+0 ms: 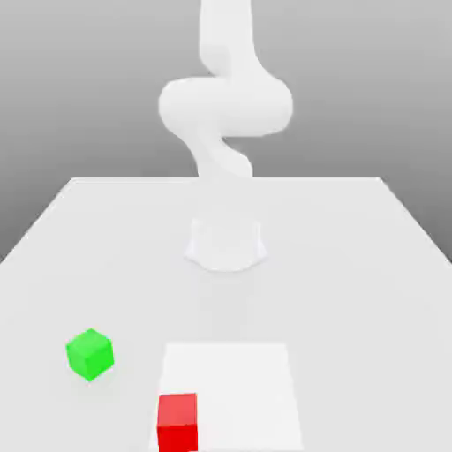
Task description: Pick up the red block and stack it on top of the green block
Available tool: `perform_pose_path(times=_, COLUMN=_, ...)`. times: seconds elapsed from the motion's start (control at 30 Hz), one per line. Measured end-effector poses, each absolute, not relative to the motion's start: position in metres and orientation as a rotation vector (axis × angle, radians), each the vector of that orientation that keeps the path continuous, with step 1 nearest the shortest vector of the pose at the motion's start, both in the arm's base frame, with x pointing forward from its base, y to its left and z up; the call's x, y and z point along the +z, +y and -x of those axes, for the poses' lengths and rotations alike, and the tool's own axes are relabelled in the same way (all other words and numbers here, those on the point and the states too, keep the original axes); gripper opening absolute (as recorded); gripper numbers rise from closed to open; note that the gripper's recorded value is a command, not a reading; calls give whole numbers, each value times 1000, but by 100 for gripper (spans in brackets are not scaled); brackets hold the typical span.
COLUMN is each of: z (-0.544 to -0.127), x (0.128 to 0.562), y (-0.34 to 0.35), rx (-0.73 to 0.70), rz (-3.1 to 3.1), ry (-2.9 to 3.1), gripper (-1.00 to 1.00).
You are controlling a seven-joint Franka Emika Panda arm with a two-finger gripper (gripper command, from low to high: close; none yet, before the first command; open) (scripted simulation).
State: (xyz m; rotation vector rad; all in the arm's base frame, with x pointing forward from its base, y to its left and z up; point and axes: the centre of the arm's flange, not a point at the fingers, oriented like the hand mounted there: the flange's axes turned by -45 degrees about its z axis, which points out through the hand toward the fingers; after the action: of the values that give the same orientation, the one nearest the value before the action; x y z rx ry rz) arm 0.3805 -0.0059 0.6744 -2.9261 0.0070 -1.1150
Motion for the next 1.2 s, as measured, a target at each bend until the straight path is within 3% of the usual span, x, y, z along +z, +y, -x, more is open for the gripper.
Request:
perform_pose_path(times=0.2, z=-448, x=574, y=-19, rx=-852, rz=3005, ry=-23, gripper=0)
perform_pose_path(times=0.43, z=-492, x=445, y=-34, rx=-550, rz=3073, ry=-51, gripper=0)
perform_pose_path(times=0.8, z=-486, x=237, y=-59, rx=-67, rz=3136, ry=-90, gripper=0)
perform_pose_path(times=0.97, z=-480, x=165, y=-62, rx=-2, rz=3140, ry=-98, gripper=0)
perform_pose_path(times=1.0, z=-480, x=152, y=-62, rx=-1, rz=3140, ry=-98, gripper=-100)
perform_pose_path(times=1.2, z=-479, x=146, y=-62, rx=0, rz=3140, ry=-97, gripper=-100)
